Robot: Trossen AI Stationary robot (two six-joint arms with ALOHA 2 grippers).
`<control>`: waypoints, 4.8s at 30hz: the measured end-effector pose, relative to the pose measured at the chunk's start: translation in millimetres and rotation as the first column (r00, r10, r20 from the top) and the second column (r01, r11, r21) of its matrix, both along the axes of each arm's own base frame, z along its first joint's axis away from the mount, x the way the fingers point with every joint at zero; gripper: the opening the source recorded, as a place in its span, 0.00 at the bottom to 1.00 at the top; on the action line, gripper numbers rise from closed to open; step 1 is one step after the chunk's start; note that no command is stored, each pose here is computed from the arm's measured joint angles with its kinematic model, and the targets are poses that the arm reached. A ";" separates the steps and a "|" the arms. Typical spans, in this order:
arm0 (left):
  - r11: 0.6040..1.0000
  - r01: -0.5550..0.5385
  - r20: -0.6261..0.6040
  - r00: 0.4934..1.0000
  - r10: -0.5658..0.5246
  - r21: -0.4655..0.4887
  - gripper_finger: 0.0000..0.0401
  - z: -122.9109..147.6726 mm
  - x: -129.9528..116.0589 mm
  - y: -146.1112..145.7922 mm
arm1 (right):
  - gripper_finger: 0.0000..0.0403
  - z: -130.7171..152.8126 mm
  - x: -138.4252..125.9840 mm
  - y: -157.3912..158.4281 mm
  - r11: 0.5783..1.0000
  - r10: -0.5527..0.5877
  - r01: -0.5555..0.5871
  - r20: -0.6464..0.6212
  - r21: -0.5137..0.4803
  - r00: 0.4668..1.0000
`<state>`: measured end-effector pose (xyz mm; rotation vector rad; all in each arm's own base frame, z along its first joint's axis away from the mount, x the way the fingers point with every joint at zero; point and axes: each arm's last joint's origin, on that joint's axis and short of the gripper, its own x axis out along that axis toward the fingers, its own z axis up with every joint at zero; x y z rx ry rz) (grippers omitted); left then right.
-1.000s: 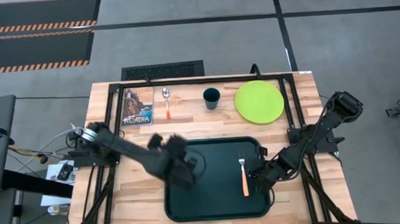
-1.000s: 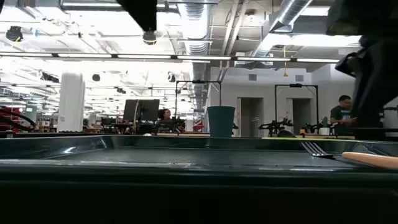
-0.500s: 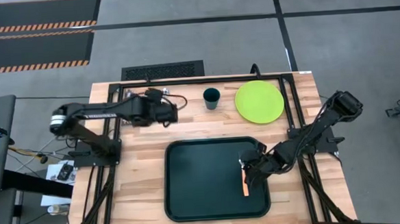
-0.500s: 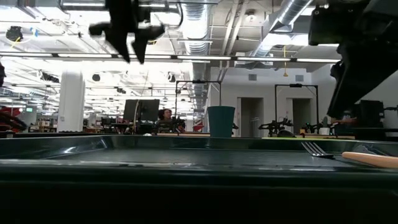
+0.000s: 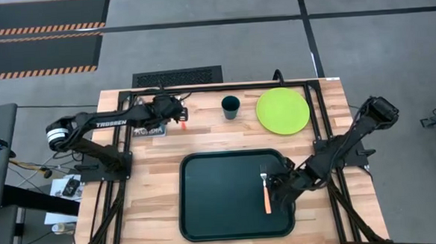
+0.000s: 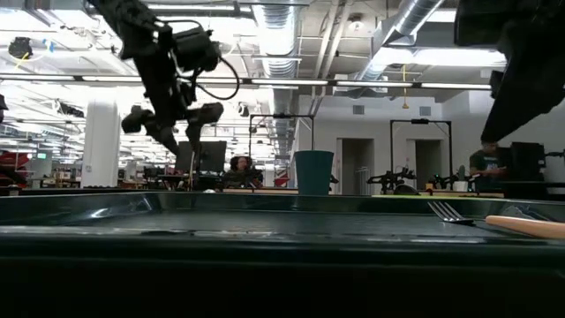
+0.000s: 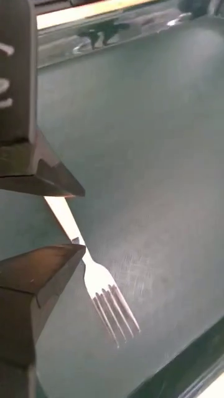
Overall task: Pick and place plate/cup/fork/spoon on tray
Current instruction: Put the orange spoon on the black serving tray to the right of the orange fork
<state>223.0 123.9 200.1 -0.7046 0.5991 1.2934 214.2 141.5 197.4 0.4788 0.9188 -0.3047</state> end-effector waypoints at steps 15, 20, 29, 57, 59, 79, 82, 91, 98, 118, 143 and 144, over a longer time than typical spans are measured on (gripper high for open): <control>0.989 -0.107 0.182 0.979 0.088 0.100 0.46 -27.7 5.8 -11.4 | 0.37 4.8 -1.5 13.5 0.999 -0.044 0.040 0.117 0.031 0.992; 0.993 -0.096 0.123 0.989 0.086 0.071 0.46 -54.0 17.6 -17.0 | 0.36 4.8 -1.5 13.4 0.999 -0.045 0.041 0.118 0.029 0.992; 0.990 -0.122 0.083 0.990 0.115 0.075 0.46 -82.7 29.8 -20.5 | 0.35 5.2 -0.9 13.8 0.999 -0.032 0.029 0.123 0.022 0.992; 0.995 -0.102 0.072 0.992 0.103 -0.006 0.00 -99.6 34.7 -28.6 | 0.33 5.6 -0.4 14.2 1.000 -0.027 0.025 0.133 0.016 0.991; 0.997 -0.073 0.082 0.994 0.074 -0.019 0.00 -92.4 33.9 -33.5 | 0.33 5.7 0.1 13.4 0.999 -0.034 0.033 0.139 0.009 0.990; 0.987 0.028 0.136 0.989 -0.049 0.156 0.00 -38.6 28.7 -59.8 | 0.33 18.6 37.3 -23.7 0.986 -0.123 0.152 0.320 -0.065 0.939; 0.986 0.035 0.099 0.994 -0.051 0.164 0.05 -41.7 28.5 -54.2 | 0.33 18.5 38.8 -26.4 0.986 -0.128 0.154 0.316 -0.058 0.940; 0.987 0.122 0.025 0.992 -0.126 0.109 0.42 -72.7 41.2 -38.2 | 0.33 18.8 39.3 -26.6 0.986 -0.130 0.155 0.319 -0.054 0.939; 0.997 0.024 -0.028 0.999 -0.022 0.069 0.57 -102.5 39.4 -26.9 | 0.33 18.6 38.8 -26.0 0.988 -0.114 0.141 0.315 -0.066 0.942; 0.999 0.045 -0.078 0.996 -0.046 -0.019 0.01 -103.4 28.7 -10.8 | 0.33 18.5 38.7 -25.5 0.989 -0.103 0.132 0.313 -0.073 0.944; 0.944 0.298 0.232 0.917 -0.324 0.142 0.00 -17.2 35.4 -112.2 | 0.37 27.3 61.2 -64.9 0.967 -0.131 0.205 0.392 -0.154 0.910; 0.942 0.297 0.244 0.912 -0.329 0.158 0.00 -15.6 34.9 -120.1 | 0.38 28.6 63.5 -69.9 0.963 -0.137 0.217 0.404 -0.159 0.905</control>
